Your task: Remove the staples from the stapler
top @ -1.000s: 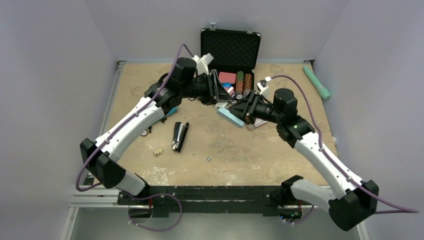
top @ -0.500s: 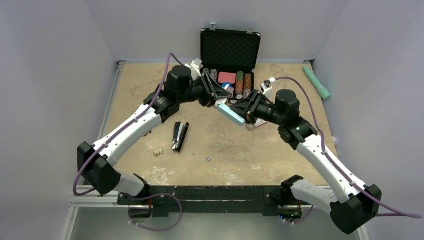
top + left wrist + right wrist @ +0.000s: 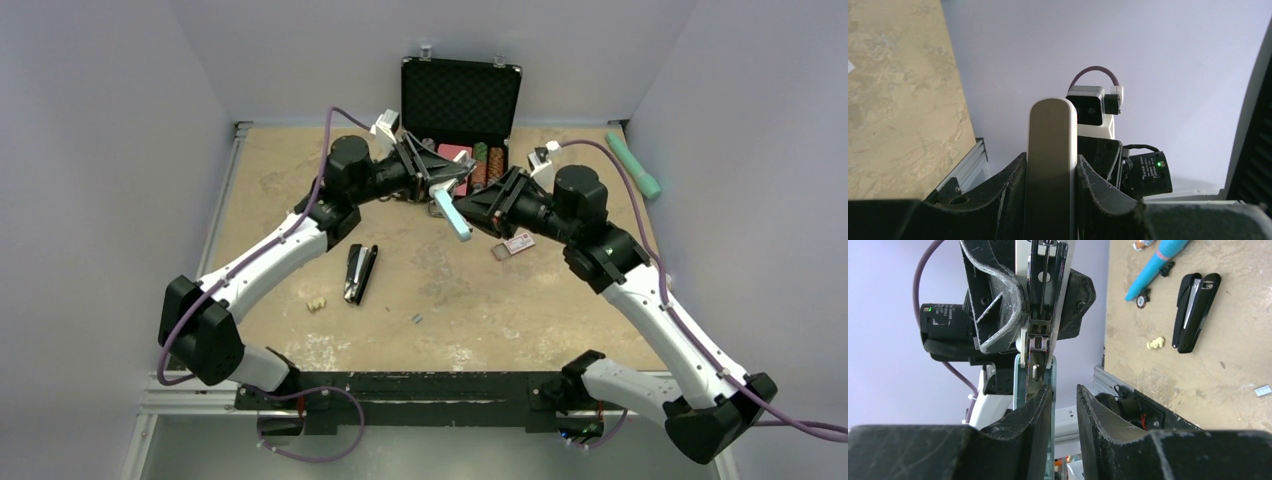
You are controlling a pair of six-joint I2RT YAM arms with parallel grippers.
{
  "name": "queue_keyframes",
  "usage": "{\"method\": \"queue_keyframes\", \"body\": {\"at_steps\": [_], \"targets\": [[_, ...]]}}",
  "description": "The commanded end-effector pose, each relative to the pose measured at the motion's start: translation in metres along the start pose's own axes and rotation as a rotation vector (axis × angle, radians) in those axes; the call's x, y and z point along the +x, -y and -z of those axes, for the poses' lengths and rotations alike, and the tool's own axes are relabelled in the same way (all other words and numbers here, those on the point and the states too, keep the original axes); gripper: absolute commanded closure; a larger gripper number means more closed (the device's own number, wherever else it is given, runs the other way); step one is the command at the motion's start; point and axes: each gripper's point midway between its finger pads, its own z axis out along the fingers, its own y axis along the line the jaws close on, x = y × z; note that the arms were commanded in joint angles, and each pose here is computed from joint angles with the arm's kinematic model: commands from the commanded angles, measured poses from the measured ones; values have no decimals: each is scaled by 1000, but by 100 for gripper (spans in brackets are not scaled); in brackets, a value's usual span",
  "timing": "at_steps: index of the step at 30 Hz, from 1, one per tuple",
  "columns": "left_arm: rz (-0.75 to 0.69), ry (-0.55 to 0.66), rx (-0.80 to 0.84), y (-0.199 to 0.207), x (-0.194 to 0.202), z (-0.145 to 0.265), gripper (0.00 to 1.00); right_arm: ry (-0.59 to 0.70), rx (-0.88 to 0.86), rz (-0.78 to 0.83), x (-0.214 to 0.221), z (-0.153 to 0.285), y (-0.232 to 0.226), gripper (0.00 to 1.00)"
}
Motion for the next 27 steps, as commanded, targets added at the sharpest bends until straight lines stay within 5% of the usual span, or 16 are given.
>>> {"method": "queue_keyframes", "body": {"at_steps": [1, 17, 27], "targets": [[-36, 63, 92, 14, -18, -6, 100, -79, -171, 73, 23, 20, -66, 69], [55, 45, 276, 31, -24, -19, 100, -104, -173, 93, 31, 18, -68, 71], [21, 20, 219, 26, -21, -22, 100, -117, -165, 97, 32, 16, -63, 72]]}}
